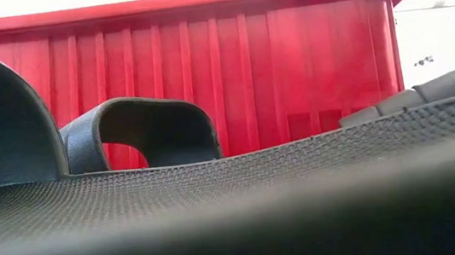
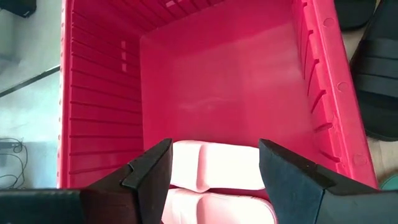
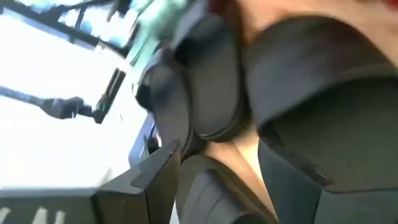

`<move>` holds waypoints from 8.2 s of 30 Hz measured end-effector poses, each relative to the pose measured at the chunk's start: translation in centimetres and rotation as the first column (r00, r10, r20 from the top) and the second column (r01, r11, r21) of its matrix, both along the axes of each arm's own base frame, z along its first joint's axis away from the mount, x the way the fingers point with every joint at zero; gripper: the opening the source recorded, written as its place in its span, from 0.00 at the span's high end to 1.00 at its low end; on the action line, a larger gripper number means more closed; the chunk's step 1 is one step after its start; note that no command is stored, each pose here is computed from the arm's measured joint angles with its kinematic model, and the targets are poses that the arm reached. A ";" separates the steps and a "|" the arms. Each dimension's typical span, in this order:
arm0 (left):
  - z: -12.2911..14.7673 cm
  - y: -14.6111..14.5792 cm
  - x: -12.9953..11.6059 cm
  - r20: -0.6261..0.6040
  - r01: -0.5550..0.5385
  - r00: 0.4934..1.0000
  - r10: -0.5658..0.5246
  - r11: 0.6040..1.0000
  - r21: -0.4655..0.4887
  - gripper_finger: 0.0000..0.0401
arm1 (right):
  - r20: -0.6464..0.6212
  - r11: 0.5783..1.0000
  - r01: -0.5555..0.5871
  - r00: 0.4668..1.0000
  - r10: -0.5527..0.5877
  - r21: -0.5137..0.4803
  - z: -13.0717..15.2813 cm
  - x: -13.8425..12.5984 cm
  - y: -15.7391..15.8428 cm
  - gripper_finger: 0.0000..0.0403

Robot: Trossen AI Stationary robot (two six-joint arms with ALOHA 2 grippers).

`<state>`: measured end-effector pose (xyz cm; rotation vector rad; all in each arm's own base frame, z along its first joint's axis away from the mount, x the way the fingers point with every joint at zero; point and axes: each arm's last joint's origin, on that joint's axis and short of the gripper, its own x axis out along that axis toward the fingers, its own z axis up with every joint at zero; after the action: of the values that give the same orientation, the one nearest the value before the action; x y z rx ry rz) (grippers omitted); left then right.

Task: Pick and place slides into bin
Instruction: Put the black slide into the red bin

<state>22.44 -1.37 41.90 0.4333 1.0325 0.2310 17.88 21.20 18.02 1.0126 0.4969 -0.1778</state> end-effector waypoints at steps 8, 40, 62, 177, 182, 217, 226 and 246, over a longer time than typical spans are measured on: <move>0.0 0.0 0.0 0.001 -0.001 1.000 0.001 1.000 -0.001 0.45 | -0.070 0.633 -0.375 0.889 0.452 -0.677 1.6 0.4 -1.0 0.49; 0.0 0.0 0.0 0.068 -0.147 0.986 0.154 0.985 -0.092 0.45 | -0.735 -0.499 -0.539 0.492 0.467 -0.678 -1.4 2.9 -5.1 0.53; 0.0 0.0 0.0 0.072 -0.158 0.983 0.166 0.982 -0.101 0.45 | -0.722 -0.520 -0.501 0.505 0.473 -0.691 -3.9 5.7 -4.9 0.65; 0.1 0.2 -0.1 -0.040 0.044 0.998 -0.039 0.992 0.120 0.45 | -0.720 0.351 -0.653 0.459 -0.521 -0.671 0.6 17.5 -27.3 1.00; 0.1 0.2 0.0 -0.038 0.044 0.998 -0.039 0.992 0.120 0.45 | -0.715 0.314 -0.662 0.504 -0.485 -0.680 0.6 16.7 -27.0 1.00; 0.1 0.2 0.0 -0.027 0.023 0.999 -0.020 0.994 0.108 0.45 | -0.813 0.425 -0.694 0.473 -0.339 -0.581 -0.8 15.6 -28.0 0.75; 0.1 0.2 0.0 -0.030 0.027 0.999 -0.024 0.993 0.111 0.45 | -0.799 0.396 -0.702 0.448 -0.401 -0.592 -0.6 15.4 -28.1 0.57; 0.1 0.2 0.0 -0.031 0.028 0.999 -0.025 0.993 0.111 0.45 | -0.831 0.396 -0.740 0.405 -0.382 -0.543 -0.7 15.0 -27.2 0.56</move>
<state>22.40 -1.16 42.00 0.5528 1.0453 0.2602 32.85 -5.99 17.29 -0.4787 1.3828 -0.7070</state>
